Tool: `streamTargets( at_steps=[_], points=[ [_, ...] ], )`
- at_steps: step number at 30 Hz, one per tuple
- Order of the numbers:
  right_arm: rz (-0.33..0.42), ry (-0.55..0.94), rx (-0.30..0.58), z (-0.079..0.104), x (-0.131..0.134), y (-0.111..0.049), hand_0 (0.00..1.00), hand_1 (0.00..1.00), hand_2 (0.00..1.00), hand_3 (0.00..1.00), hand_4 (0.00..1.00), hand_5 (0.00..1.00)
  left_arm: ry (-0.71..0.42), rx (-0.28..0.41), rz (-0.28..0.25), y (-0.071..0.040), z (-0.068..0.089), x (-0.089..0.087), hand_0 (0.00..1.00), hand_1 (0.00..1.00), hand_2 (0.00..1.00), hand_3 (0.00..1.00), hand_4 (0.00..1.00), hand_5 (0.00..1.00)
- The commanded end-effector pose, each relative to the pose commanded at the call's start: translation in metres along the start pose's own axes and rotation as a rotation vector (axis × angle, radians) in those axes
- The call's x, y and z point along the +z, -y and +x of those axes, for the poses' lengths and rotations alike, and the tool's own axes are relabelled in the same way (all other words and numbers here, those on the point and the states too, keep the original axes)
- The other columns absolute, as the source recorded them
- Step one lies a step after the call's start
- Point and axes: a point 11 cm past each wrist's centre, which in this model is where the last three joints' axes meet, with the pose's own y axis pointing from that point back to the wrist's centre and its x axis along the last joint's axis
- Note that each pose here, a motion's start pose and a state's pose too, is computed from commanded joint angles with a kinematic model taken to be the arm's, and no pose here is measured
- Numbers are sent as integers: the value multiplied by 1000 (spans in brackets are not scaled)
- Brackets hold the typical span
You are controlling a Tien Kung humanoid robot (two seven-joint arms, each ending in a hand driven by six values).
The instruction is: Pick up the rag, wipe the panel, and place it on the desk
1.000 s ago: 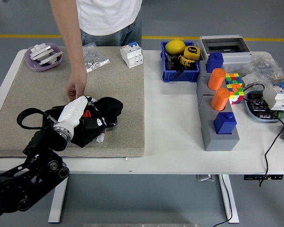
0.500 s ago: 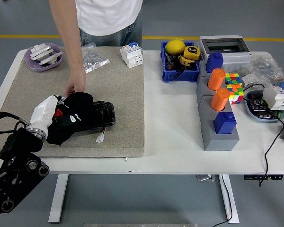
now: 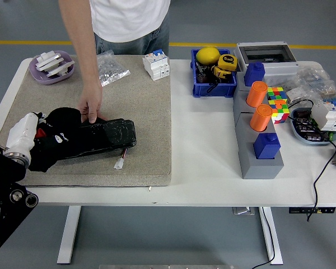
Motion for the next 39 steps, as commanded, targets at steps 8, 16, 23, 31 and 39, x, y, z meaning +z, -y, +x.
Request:
streamTargets(
  at_steps=[8,16,23,31,39],
  points=[
    [0,3,0,0,0,0,715,259,630,632,998,591,-12,47,38,5,19,-15,174,97,460,420,171,2],
    [-2,1,1,1,0,0,715,260,628,632,998,591,-19,45,49,5,18,-19,174,97,458,419,170,2],
    [-3,-3,1,0,1,0,715,259,629,632,998,592,-23,10,14,1,3,-5,174,96,457,416,162,2],
    [-3,-4,2,1,1,0,716,260,628,633,998,593,-10,-32,-50,-1,-13,21,174,97,457,418,167,2],
    [-2,-8,2,1,0,0,715,260,628,632,998,593,26,-103,-127,-8,-41,52,174,97,457,418,169,2]
  ],
)
